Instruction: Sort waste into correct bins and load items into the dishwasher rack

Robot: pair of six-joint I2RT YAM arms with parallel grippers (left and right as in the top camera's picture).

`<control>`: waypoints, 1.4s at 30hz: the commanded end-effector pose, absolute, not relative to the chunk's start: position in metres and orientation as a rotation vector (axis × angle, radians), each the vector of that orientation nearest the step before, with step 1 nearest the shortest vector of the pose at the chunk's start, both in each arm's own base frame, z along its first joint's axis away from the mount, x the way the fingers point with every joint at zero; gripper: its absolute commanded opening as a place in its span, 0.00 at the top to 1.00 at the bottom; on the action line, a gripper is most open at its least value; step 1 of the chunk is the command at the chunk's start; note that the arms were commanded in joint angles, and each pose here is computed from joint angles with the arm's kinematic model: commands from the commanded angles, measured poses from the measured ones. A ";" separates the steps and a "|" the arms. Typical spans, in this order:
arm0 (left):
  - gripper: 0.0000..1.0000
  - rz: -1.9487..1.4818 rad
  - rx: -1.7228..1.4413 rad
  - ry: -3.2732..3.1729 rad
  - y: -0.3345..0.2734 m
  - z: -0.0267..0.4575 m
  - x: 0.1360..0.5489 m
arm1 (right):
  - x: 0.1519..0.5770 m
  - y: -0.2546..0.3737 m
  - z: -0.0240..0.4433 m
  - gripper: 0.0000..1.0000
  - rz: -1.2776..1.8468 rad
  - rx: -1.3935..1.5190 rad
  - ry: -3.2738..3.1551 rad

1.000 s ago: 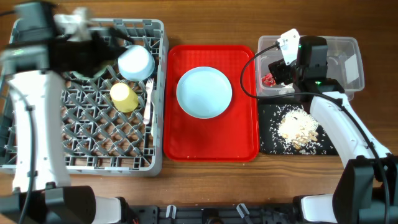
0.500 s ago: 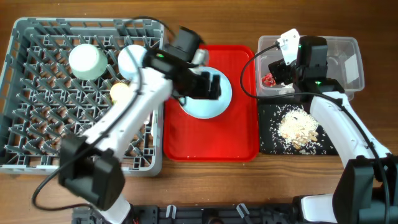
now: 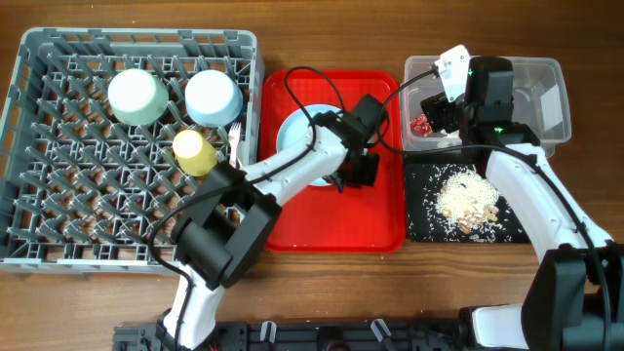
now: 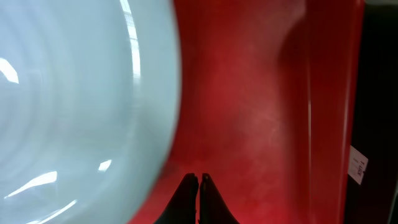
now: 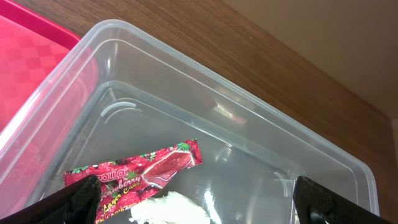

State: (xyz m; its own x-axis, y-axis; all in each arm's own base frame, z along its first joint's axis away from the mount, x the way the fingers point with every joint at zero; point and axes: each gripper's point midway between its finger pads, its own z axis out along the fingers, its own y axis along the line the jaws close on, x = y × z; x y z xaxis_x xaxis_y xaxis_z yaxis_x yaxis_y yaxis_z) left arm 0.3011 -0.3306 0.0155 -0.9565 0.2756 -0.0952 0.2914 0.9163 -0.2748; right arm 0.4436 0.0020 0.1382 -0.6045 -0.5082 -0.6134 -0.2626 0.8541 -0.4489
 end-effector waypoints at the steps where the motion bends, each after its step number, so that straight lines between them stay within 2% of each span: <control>1: 0.96 -0.436 0.432 3.011 -0.335 0.014 0.301 | 0.448 0.002 0.140 0.00 -0.403 -0.559 2.237; 4: 0.96 -0.448 0.391 2.986 -0.329 0.028 0.314 | 0.448 0.002 0.140 0.00 -0.403 -0.559 2.237; 10: 0.96 -0.331 0.072 2.870 -0.243 0.080 0.380 | 0.448 0.002 0.140 0.00 -0.403 -0.559 2.237; 12: 0.83 -0.293 -0.040 2.902 -0.208 0.082 0.387 | 0.448 0.002 0.140 0.00 -0.403 -0.559 2.237; 16: 0.84 -0.252 -0.111 2.983 -0.180 0.070 0.379 | 0.448 0.002 0.140 0.00 -0.403 -0.559 2.237; 21: 0.92 -0.282 0.003 2.958 -0.209 0.045 0.366 | 0.448 0.002 0.140 0.00 -0.404 -0.559 2.237; 27: 0.92 -0.371 0.171 2.882 -0.263 0.003 0.335 | 0.448 0.002 0.140 0.00 -0.403 -0.559 2.237; 29: 0.96 -0.446 0.229 2.901 -0.285 0.000 0.315 | 0.448 0.002 0.140 0.00 -0.403 -0.559 2.237; 34: 0.96 -0.747 0.450 2.922 -0.337 0.012 0.272 | 0.448 0.002 0.140 0.00 -0.404 -0.559 2.237; 37: 0.96 -0.759 0.446 2.882 -0.341 0.016 0.280 | 0.448 0.002 0.140 0.00 -0.403 -0.559 2.237; 42: 0.95 -0.695 0.310 2.795 -0.316 0.052 0.324 | 0.448 0.002 0.140 0.00 -0.403 -0.559 2.237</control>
State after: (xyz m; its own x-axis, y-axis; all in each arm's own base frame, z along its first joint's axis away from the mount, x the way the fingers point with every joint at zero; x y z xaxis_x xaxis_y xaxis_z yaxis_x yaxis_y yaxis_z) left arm 0.2897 -0.3321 0.0172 -0.9545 0.2190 -0.2026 0.2880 0.8532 -0.4349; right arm 0.4436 0.0020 0.1380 -0.6047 -0.5082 -0.6132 -0.2627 0.8541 -0.4488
